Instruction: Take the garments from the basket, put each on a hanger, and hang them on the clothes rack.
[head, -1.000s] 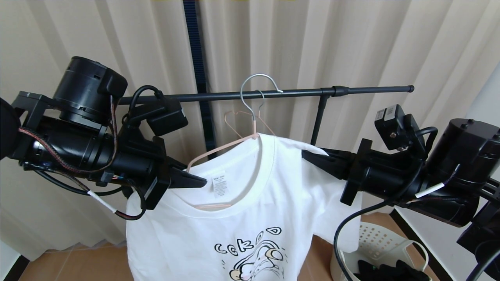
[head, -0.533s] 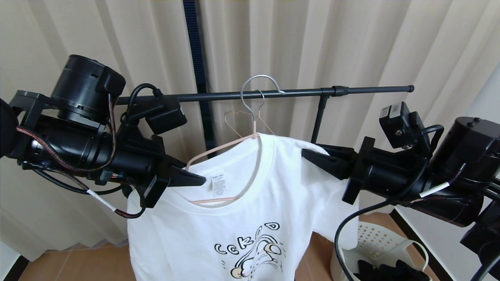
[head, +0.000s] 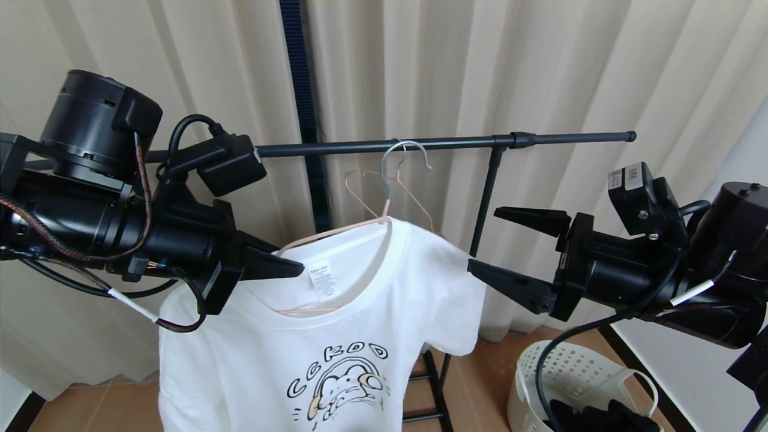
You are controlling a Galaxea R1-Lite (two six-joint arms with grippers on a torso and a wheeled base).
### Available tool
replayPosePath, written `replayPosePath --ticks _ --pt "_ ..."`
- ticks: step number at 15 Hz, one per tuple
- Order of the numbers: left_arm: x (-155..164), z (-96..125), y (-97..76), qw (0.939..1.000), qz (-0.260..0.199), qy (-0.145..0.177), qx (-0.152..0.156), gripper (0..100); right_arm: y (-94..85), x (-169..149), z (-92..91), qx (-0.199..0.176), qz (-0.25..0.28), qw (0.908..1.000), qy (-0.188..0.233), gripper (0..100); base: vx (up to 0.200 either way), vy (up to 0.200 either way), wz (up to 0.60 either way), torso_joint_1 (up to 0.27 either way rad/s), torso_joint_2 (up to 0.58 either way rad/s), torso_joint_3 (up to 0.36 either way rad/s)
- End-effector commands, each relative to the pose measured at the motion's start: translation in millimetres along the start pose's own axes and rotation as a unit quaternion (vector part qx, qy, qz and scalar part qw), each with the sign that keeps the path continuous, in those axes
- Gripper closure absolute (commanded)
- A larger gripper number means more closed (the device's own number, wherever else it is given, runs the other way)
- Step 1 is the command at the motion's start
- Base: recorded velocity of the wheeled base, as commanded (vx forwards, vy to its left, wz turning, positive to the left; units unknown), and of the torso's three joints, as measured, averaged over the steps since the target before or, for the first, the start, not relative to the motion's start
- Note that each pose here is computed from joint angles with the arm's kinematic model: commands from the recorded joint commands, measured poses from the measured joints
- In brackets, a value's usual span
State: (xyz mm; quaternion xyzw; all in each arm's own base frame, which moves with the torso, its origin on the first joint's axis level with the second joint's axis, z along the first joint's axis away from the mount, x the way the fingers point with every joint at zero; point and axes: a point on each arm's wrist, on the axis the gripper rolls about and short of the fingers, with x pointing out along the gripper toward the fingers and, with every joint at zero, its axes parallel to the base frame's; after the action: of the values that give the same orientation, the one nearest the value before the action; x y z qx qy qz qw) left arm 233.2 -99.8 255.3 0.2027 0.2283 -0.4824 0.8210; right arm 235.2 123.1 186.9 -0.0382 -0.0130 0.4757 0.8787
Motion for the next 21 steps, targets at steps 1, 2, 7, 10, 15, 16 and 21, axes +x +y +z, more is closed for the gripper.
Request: replayPosePath --ticks 1,2,7,10,15,16,21 --pt "-10.6 -1.6 -5.5 0.9999 0.007 -0.007 0.003 100 -4.5 -0.4 -2.7 0.000 -0.008 1.0000 0.004 0 0.000 0.000 0.00 0.000 0.00 0.000" --pt "-12.3 -4.3 -7.8 0.9998 0.012 -0.013 0.007 100 -8.1 2.1 -8.4 -0.001 -0.011 0.9999 0.013 0 0.000 0.000 0.00 0.000 0.00 0.000" --pt "-18.4 -16.6 -12.2 0.9981 0.041 -0.041 0.020 100 -21.3 4.1 -31.7 -0.049 -0.022 0.9968 0.059 0 0.000 0.000 0.00 0.000 0.00 0.000" --pt "-21.3 -23.0 -18.6 0.9957 0.056 -0.064 0.037 100 -37.0 1.7 -50.4 -0.084 -0.030 0.9886 0.121 0 0.000 0.000 0.00 0.000 0.00 0.000" --pt "-26.6 -28.4 -26.4 0.9930 0.067 -0.082 0.051 100 -53.8 18.4 -81.9 -0.062 -0.029 0.9847 0.160 0 0.000 0.000 0.00 0.000 0.00 0.000" --pt "-27.7 -29.1 -28.1 0.9930 0.067 -0.083 0.052 100 -54.9 21.0 -87.3 -0.058 -0.027 0.9840 0.166 0 0.000 0.000 0.00 0.000 0.00 0.000" --pt "-36.0 -29.7 -35.5 0.9915 0.071 -0.092 0.059 100 -60.9 34.8 -108.6 -0.049 -0.038 0.9794 0.192 100 0.000 0.000 0.00 0.000 0.00 0.000"
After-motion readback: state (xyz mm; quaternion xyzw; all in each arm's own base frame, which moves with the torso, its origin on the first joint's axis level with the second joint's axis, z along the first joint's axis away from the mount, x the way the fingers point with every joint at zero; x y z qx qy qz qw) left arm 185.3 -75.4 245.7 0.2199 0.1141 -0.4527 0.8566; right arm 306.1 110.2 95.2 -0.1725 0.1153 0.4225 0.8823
